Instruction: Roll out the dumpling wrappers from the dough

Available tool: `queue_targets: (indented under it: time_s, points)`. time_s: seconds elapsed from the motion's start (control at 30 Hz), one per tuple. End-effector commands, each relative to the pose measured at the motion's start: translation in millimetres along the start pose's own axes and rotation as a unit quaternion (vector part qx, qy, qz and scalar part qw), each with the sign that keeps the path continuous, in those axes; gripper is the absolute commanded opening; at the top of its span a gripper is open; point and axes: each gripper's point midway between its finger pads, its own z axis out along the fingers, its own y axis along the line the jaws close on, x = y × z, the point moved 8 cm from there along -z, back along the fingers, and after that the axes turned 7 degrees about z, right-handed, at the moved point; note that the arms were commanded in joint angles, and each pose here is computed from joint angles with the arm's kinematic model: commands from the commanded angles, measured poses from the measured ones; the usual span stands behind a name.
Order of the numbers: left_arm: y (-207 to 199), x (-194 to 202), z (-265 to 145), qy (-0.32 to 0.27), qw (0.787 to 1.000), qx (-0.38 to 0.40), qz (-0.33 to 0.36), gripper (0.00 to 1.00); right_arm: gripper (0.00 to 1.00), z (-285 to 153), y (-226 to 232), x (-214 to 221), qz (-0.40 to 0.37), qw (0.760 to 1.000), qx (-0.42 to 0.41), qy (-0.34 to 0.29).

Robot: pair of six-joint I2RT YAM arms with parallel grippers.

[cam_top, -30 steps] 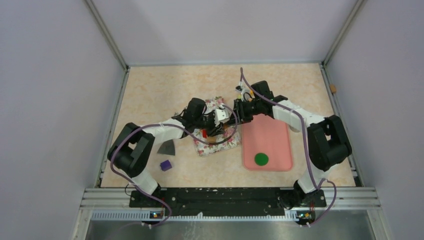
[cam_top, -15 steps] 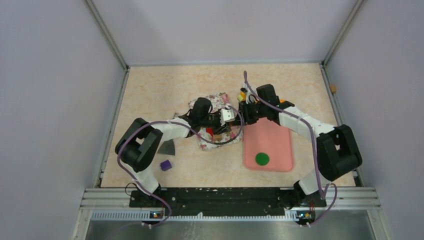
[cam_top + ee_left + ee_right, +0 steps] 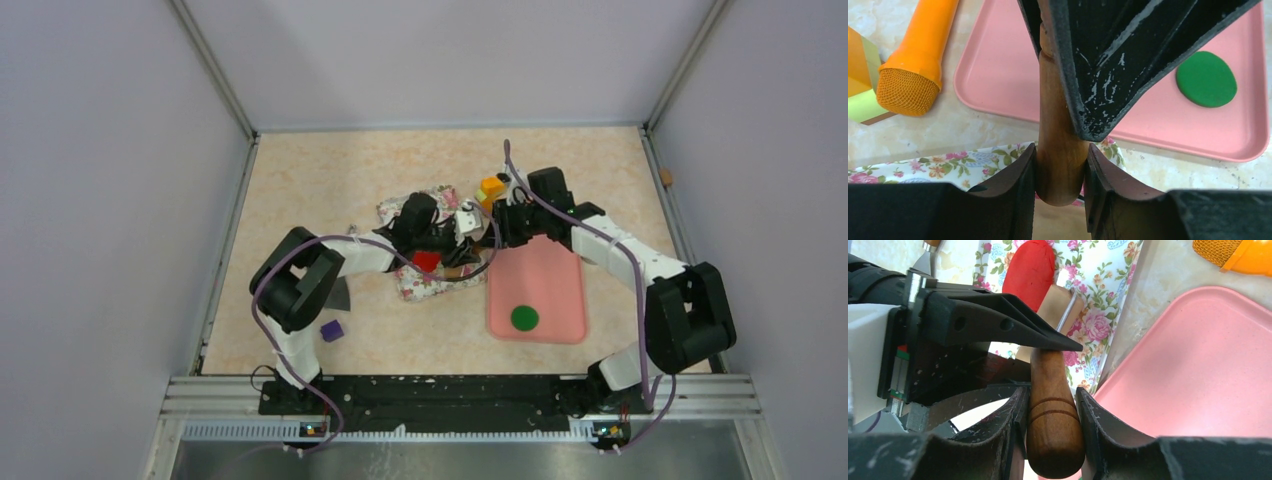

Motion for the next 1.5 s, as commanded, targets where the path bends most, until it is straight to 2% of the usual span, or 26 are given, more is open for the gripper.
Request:
queue_targets:
  time_s: [0.0, 0.17, 0.27, 0.5, 0.73, 0.97, 1.1, 1.47]
  points:
    - [14.3, -20.0, 2.6, -0.001, 0.998, -0.039, -0.045, 0.0, 0.0, -17.4, 6.4, 2.3, -0.022, 0.999, 0.013, 0.029]
    - [32.0, -46.7, -13.5, -0.008, 0.997, -0.075, -0.023, 0.0, 0.0, -21.5, 30.2, -27.9, -0.028, 0.998, -0.049, -0.003]
    - [36.9, -48.7, -24.1, 0.003, 0.996, -0.09, -0.012, 0.0, 0.0, -16.0, 33.6, -39.3, -0.025, 0.998, -0.062, -0.012]
    - [53.3, -35.0, -49.1, 0.029, 0.991, -0.128, -0.018, 0.0, 0.0, -2.9, 39.5, -56.0, -0.018, 0.996, -0.088, -0.019]
    - [61.5, -13.0, -59.5, 0.059, 0.987, -0.143, -0.033, 0.0, 0.0, 26.8, 42.4, -49.7, -0.027, 0.995, -0.098, 0.006]
    - [53.8, 11.0, -54.1, 0.073, 0.986, -0.138, -0.051, 0.0, 0.0, 42.4, 23.6, -34.8, -0.036, 0.997, -0.062, 0.026]
    - [47.8, 23.4, -41.0, 0.072, 0.986, -0.127, -0.083, 0.0, 0.0, 42.1, 7.5, -15.2, -0.035, 0.998, -0.019, 0.05]
    - [22.7, 50.0, -10.4, 0.075, 0.986, -0.105, -0.102, 0.0, 0.0, 36.5, -13.3, 12.0, -0.034, 0.996, 0.038, 0.077]
